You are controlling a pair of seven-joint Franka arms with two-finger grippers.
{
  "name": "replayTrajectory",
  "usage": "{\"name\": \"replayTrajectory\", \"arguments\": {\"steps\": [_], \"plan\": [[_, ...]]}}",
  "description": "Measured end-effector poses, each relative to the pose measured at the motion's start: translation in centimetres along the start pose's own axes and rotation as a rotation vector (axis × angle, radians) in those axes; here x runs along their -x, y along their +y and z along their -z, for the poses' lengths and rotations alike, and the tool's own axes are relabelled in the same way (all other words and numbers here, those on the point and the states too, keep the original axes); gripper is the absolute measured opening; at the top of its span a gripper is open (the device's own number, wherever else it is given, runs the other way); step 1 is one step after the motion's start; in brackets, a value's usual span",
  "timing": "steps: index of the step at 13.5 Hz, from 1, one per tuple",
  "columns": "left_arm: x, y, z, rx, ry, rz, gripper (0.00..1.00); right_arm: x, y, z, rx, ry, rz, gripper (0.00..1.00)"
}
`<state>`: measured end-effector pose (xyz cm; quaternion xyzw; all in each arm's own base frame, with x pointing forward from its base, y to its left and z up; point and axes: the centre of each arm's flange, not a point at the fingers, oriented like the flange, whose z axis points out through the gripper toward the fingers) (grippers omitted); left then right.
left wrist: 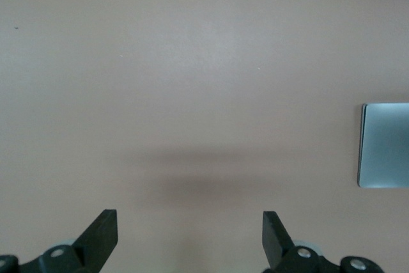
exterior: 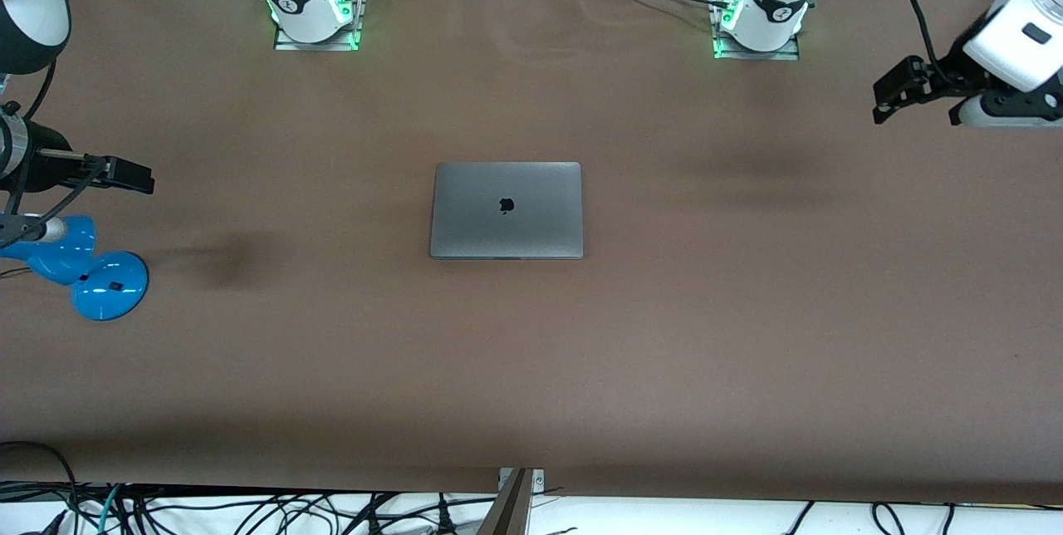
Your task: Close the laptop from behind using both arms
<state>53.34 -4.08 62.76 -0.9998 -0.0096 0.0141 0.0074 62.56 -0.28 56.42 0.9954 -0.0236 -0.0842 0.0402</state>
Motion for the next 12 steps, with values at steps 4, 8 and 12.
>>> {"name": "replayTrajectory", "arguments": {"steps": [4,8,12], "plan": [[-2.9,-1.0,0.4,0.006,0.022,0.021,1.00,0.0,0.0,0.0,0.001,0.001,-0.007,1.00],[-3.1,-2.0,0.7,0.004,0.008,0.037,1.00,0.1,-0.2,0.7,-0.015,0.015,-0.004,1.00],[-3.1,-2.1,0.6,0.002,0.006,0.039,1.00,0.2,-0.9,1.9,-0.083,0.038,0.000,1.00]]}}
